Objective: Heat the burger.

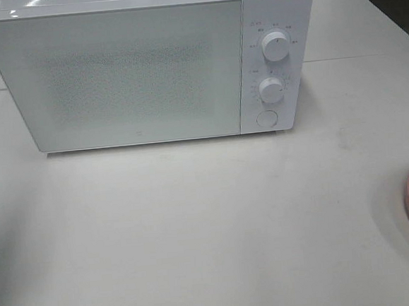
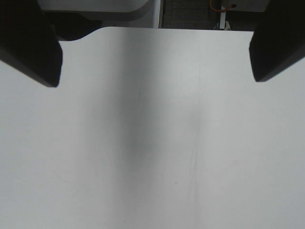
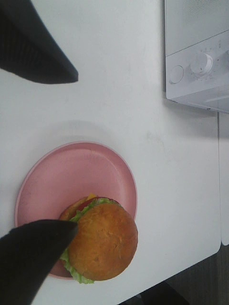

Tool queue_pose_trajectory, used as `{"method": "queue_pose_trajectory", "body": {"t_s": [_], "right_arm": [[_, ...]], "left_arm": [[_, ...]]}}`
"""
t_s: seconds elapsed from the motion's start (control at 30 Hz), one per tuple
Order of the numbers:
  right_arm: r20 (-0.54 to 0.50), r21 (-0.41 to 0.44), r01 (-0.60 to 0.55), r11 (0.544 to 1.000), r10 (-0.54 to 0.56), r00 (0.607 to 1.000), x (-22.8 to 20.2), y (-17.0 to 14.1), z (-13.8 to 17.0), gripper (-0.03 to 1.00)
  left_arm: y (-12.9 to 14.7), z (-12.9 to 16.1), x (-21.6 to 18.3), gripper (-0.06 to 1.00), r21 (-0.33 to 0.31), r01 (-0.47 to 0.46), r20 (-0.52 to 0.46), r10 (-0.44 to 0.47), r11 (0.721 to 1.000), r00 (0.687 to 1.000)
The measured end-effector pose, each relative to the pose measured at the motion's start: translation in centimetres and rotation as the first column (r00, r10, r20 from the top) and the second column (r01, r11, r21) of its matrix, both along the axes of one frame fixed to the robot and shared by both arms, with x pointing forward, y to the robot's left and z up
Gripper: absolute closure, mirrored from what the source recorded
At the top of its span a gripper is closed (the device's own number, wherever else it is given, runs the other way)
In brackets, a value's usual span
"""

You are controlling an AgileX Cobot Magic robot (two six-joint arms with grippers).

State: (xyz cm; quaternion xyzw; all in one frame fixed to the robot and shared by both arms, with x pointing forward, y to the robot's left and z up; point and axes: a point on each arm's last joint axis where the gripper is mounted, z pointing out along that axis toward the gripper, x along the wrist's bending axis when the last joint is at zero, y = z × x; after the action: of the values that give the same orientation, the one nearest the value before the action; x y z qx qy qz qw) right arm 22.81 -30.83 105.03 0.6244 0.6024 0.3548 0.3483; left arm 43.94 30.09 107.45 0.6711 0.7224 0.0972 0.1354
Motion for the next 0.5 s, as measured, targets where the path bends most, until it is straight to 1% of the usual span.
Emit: {"method": "queue_pose_trajectory", "body": {"t_s": [0.07,0.1,0.17,0.27,0.33,0.37,0.43,0.47,0.5], "right_arm": [[0.0,0.0,0.0,1.0,0.0,1.0,0.0,0.0,0.0,0.21],[0.0,0.0,0.0,1.0,0.0,1.0,0.0,0.0,0.0,0.21],[0.0,0.0,0.0,1.0,0.0,1.0,0.0,0.0,0.0,0.21],[0.0,0.0,0.0,1.0,0.0,1.0,0.0,0.0,0.0,0.21],[0.0,0.0,0.0,1.0,0.0,1.0,0.0,0.0,0.0,0.21],[0.0,0.0,0.0,1.0,0.0,1.0,0.0,0.0,0.0,0.21],[0.0,0.0,0.0,1.0,0.0,1.0,0.0,0.0,0.0,0.21],[0.0,0.0,0.0,1.0,0.0,1.0,0.0,0.0,0.0,0.21],[0.0,0.0,0.0,1.0,0.0,1.0,0.0,0.0,0.0,0.21]], "left_arm": [[0.4,-0.6,-2.7,-0.05,-0.005,-0.031,0.017,0.031,0.999,0.999],[0.4,-0.6,-2.7,-0.05,-0.005,-0.031,0.017,0.031,0.999,0.999],[0.3,-1.3,-4.7,-0.05,-0.005,-0.032,0.024,0.032,0.999,0.999],[0.3,-1.6,-5.4,-0.05,-0.004,-0.032,0.027,0.032,0.999,0.999],[0.2,-2.4,-7.2,-0.05,0.001,-0.032,0.043,0.032,0.999,0.999],[0.2,-2.4,-7.2,-0.05,0.001,-0.032,0.043,0.032,0.999,0.999],[0.1,-3.0,-9.4,-0.05,0.003,-0.032,0.102,0.031,0.999,0.994],[0.1,-3.0,-9.4,-0.05,0.003,-0.032,0.102,0.031,0.999,0.994],[0.1,-3.1,-10.0,-0.05,0.005,-0.028,0.122,0.027,1.0,0.992]]}}
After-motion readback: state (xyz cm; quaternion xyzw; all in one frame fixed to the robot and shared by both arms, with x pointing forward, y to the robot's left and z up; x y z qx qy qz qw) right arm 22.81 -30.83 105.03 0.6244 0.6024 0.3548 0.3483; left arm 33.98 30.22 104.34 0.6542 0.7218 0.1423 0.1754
